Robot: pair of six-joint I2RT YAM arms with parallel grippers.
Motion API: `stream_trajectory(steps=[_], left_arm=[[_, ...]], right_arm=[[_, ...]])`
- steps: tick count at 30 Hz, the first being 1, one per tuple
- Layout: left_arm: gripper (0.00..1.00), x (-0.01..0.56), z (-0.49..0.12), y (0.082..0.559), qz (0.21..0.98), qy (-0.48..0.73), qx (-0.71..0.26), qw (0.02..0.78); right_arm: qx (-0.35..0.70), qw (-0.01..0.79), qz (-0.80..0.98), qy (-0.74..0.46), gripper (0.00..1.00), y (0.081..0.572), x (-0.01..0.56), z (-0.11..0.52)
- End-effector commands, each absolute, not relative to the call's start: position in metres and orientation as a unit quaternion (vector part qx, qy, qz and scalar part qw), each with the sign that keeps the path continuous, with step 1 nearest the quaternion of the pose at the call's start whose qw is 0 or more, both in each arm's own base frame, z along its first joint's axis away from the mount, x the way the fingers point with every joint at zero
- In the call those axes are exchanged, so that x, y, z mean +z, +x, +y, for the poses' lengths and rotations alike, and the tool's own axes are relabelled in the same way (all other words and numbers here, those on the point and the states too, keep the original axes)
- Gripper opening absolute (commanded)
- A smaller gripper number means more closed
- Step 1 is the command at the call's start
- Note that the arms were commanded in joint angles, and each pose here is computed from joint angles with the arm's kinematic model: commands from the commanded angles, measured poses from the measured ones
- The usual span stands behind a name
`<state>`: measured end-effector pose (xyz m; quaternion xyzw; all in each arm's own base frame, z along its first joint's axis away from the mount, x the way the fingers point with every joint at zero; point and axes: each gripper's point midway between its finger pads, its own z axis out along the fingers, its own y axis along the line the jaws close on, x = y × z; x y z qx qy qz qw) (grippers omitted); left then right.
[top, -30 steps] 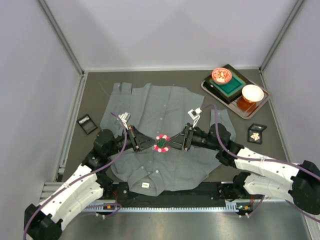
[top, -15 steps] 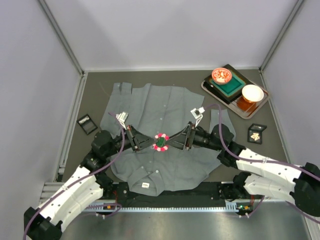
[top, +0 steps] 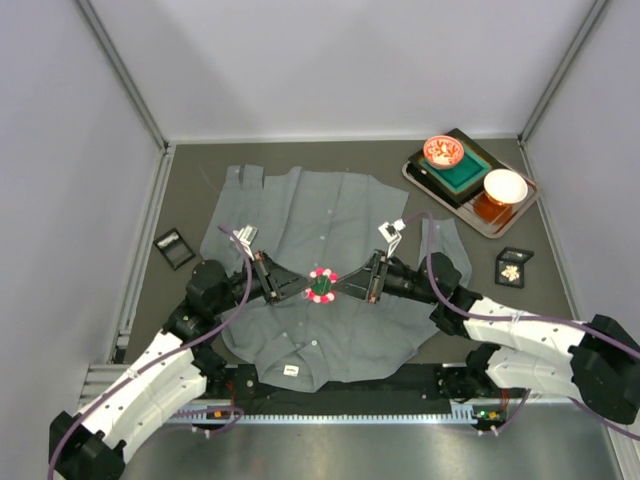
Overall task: Remove the brooch from the garment
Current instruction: Close the brooch.
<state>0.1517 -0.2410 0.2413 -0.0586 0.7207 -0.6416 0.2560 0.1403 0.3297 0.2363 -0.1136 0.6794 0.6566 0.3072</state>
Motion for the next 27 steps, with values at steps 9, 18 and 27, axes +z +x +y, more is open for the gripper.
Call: stream_trajectory(steps=[9, 18, 27], left_arm=[[0.33, 0.2616, -0.2413, 0.1502, 0.712, -0.031, -0.644, 0.277], [0.4, 0.262, -0.2465, 0.1489, 0.712, -0.015, -0.65, 0.265], [0.4, 0.2643, -0.2474, 0.1461, 0.708, -0.004, -0.655, 0.265]], right_arm=[[0.66, 0.338, 0.661, -0.118, 0.0, 0.1462, 0.2593, 0.3313], [0.669, 0.331, 0.657, -0.107, 0.0, 0.1483, 0.2639, 0.3347], [0.67, 0.323, 0.661, -0.103, 0.0, 0.1486, 0.2629, 0.3365]])
